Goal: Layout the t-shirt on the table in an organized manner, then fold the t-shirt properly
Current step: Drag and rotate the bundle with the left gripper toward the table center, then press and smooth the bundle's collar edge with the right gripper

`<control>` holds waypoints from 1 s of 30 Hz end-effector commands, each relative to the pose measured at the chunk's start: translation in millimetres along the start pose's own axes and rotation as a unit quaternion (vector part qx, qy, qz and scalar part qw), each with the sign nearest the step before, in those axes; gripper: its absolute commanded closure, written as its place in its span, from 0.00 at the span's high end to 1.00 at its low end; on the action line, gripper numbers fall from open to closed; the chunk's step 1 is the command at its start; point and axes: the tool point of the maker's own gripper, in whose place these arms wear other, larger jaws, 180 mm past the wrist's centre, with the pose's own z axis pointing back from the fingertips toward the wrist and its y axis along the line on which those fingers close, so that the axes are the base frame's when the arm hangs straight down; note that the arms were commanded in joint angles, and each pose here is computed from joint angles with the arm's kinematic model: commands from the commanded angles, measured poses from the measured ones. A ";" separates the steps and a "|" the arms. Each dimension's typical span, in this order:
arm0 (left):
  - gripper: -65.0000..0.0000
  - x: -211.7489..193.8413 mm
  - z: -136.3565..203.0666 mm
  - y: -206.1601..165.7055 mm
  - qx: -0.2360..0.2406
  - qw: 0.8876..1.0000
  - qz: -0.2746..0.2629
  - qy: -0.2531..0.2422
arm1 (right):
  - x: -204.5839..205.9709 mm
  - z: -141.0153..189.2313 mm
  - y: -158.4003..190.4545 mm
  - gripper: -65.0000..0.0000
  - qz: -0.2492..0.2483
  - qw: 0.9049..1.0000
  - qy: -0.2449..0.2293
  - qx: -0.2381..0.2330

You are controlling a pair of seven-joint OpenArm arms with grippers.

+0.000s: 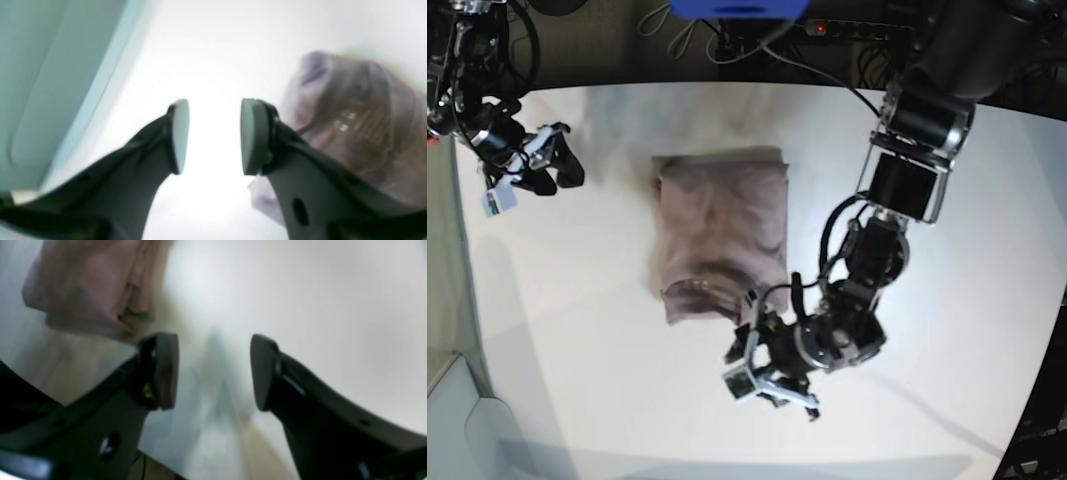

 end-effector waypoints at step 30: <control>0.01 -238.5 310.9 -15.5 0.313 0.880 0.221 0.279 | 95.6 -167.8 109.0 0.00 0.038 0.978 -0.003 0.205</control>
